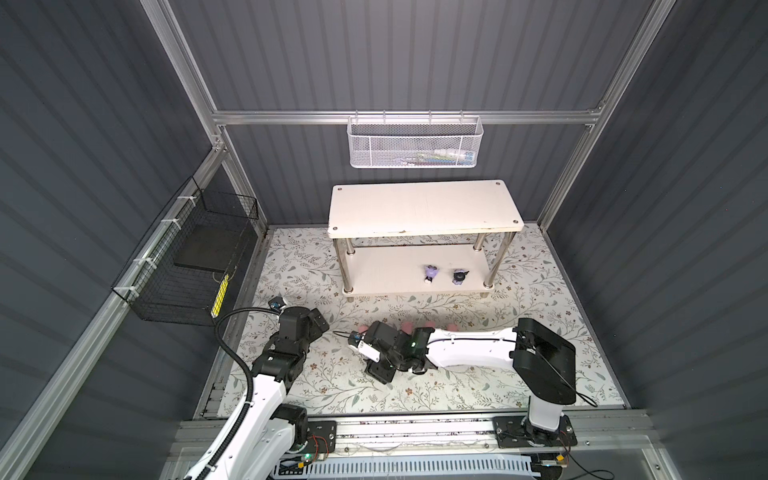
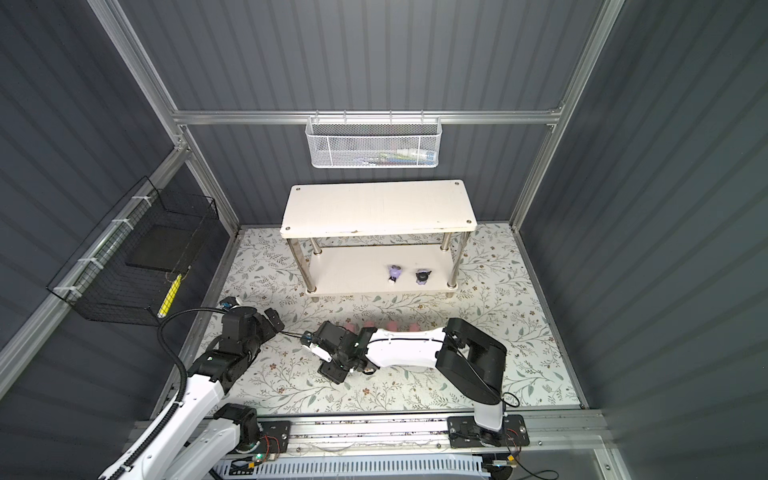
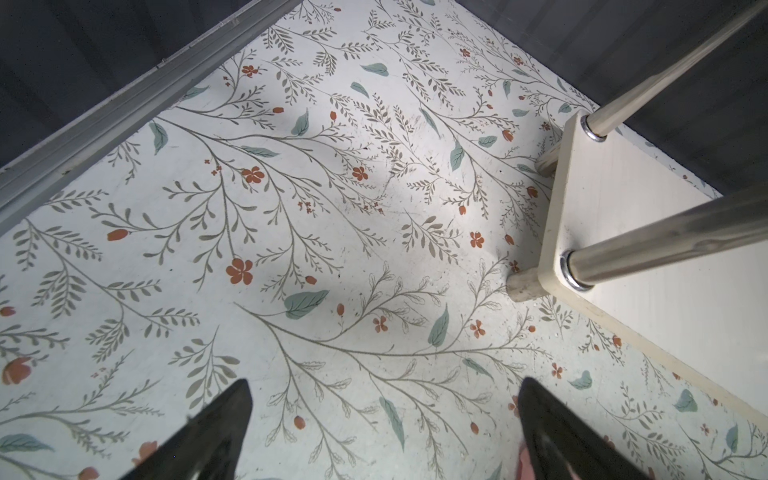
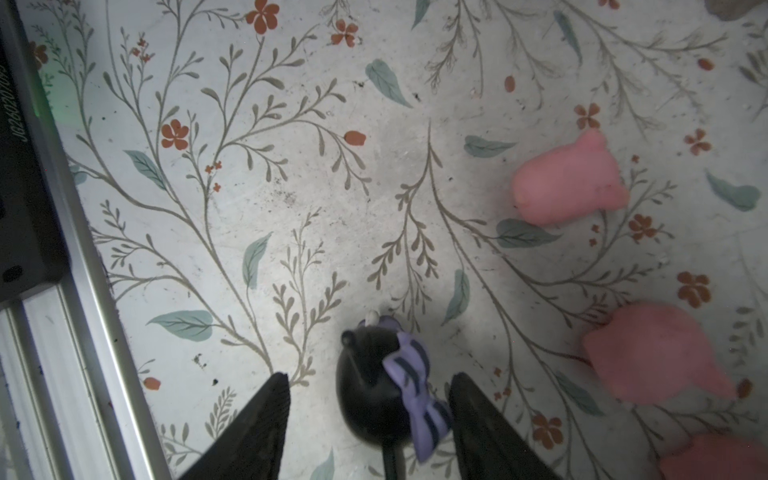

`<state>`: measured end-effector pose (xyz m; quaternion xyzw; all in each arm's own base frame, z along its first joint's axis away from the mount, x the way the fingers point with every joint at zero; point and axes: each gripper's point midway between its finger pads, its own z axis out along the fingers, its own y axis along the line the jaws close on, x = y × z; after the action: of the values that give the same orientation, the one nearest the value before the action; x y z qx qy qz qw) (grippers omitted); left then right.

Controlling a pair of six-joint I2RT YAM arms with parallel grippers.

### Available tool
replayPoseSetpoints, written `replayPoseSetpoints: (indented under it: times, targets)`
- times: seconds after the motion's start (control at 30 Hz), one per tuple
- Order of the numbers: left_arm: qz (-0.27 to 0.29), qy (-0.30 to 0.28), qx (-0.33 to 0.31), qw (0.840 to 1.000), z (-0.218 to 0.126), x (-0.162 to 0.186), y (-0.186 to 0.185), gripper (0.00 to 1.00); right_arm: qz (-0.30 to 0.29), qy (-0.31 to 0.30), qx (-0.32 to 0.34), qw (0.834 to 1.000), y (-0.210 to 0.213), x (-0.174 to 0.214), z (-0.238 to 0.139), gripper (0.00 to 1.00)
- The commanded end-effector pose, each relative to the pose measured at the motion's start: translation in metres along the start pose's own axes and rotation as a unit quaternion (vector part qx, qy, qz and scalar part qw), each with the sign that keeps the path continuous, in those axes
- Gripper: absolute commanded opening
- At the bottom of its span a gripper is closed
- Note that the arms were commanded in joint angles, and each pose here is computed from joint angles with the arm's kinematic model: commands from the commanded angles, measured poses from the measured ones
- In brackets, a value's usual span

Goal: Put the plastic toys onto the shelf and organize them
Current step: 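Lower the right gripper and close it on the black cat figurine with purple bow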

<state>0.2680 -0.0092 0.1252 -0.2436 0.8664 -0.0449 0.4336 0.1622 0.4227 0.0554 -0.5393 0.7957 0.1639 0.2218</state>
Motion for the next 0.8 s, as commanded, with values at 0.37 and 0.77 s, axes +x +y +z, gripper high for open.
replayPoseSetpoints:
  times: [0.37,0.77]
  targets:
    - [0.004,-0.007,-0.001,1.0,0.0035,-0.003,-0.0016,1.0,-0.005,0.011,0.009,1.0,-0.003,0.0015,0.0072,0.5]
    - [0.004,-0.005,-0.004,1.0,0.0056,-0.0004,-0.0003,1.0,-0.011,0.004,0.014,1.0,-0.0056,0.0014,0.0039,0.35]
